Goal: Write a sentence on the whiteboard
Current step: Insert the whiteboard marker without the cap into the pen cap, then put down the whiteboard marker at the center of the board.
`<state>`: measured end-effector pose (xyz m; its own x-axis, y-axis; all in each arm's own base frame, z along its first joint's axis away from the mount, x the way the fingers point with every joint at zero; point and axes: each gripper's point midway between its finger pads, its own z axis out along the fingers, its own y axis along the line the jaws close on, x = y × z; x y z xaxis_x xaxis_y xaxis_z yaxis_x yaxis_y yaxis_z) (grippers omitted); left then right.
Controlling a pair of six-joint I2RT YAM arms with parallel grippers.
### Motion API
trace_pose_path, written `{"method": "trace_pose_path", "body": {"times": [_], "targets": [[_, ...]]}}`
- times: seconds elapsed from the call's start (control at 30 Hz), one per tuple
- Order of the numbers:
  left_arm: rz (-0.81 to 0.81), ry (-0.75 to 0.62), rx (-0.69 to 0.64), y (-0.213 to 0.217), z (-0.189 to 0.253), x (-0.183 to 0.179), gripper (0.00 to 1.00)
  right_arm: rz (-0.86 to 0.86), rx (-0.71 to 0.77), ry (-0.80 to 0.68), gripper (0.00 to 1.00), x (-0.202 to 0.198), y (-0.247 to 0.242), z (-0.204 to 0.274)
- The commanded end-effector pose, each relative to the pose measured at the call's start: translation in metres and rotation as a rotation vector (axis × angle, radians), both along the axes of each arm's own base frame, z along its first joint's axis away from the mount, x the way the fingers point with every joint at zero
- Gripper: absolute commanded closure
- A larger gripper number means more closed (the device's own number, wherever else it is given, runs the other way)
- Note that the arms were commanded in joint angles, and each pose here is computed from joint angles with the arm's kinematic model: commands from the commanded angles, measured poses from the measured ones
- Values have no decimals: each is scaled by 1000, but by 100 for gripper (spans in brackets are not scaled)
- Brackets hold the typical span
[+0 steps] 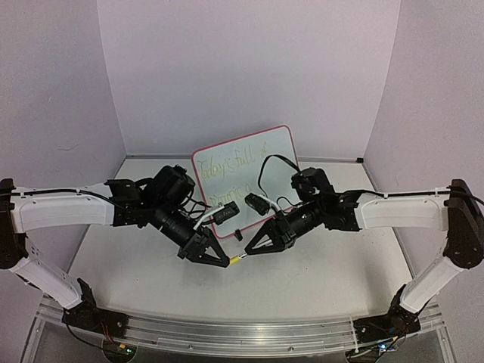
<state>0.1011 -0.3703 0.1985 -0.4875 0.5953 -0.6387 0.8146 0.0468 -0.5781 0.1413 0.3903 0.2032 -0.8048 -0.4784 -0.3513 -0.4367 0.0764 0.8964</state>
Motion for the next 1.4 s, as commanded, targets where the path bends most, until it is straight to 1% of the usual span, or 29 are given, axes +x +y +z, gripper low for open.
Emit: {"method": "trace_pose_path", "body": {"times": [0.0, 0.1, 0.13, 0.17, 0.23, 0.33, 0.4, 0.53, 0.63, 0.73, 0.77, 0.83, 0.93, 1.03, 1.17, 1.27, 1.33, 1.37], "targets": [[-30, -199, -293, -38, 67, 14, 100, 64, 124, -94, 100, -15, 21, 23], [-33, -202, -259, -35, 63, 14, 100, 45, 118, -107, 100, -14, 19, 22], [-30, -204, -238, -33, 60, 14, 98, 36, 114, -112, 100, -13, 18, 22], [-21, -207, -205, -29, 54, 15, 92, 22, 109, -123, 100, -10, 17, 21], [28, -226, -144, -20, 45, 20, 73, -14, 73, -145, 100, -2, 10, 16], [165, -260, -51, -1, 29, 38, 46, -126, -5, -180, 100, 27, -11, 6], [289, -274, 3, 15, 20, 56, 36, -232, -68, -181, 100, 52, -34, 0], [534, -259, 59, 50, 13, 95, 24, -507, -177, -210, 100, 111, -94, -11], [696, -216, 79, 81, 7, 122, 21, -717, -314, -192, 100, 148, -151, -36], [833, -200, 113, 111, -3, 145, 18, -883, -419, -176, 100, 171, -201, -63], [877, -199, 126, 121, -8, 153, 17, -938, -447, -174, 100, 178, -217, -70], [962, -184, 133, 141, -15, 171, 16, -1020, -455, -173, 100, 192, -237, -77], [1061, -140, 115, 166, -25, 195, 16, -1092, -410, -193, 100, 213, -246, -76], [1124, -116, 96, 183, -30, 214, 16, -1116, -398, -222, 100, 235, -250, -78], [1204, -132, 115, 201, -38, 231, 16, -1130, -430, -235, 99, 257, -256, -93], [1247, -147, 139, 211, -46, 238, 16, -1125, -455, -238, 95, 270, -257, -107], [1267, -150, 154, 218, -50, 242, 16, -1129, -471, -247, 90, 277, -259, -112], [1277, -149, 155, 221, -52, 244, 16, -1131, -481, -251, 85, 279, -261, -115]]}}
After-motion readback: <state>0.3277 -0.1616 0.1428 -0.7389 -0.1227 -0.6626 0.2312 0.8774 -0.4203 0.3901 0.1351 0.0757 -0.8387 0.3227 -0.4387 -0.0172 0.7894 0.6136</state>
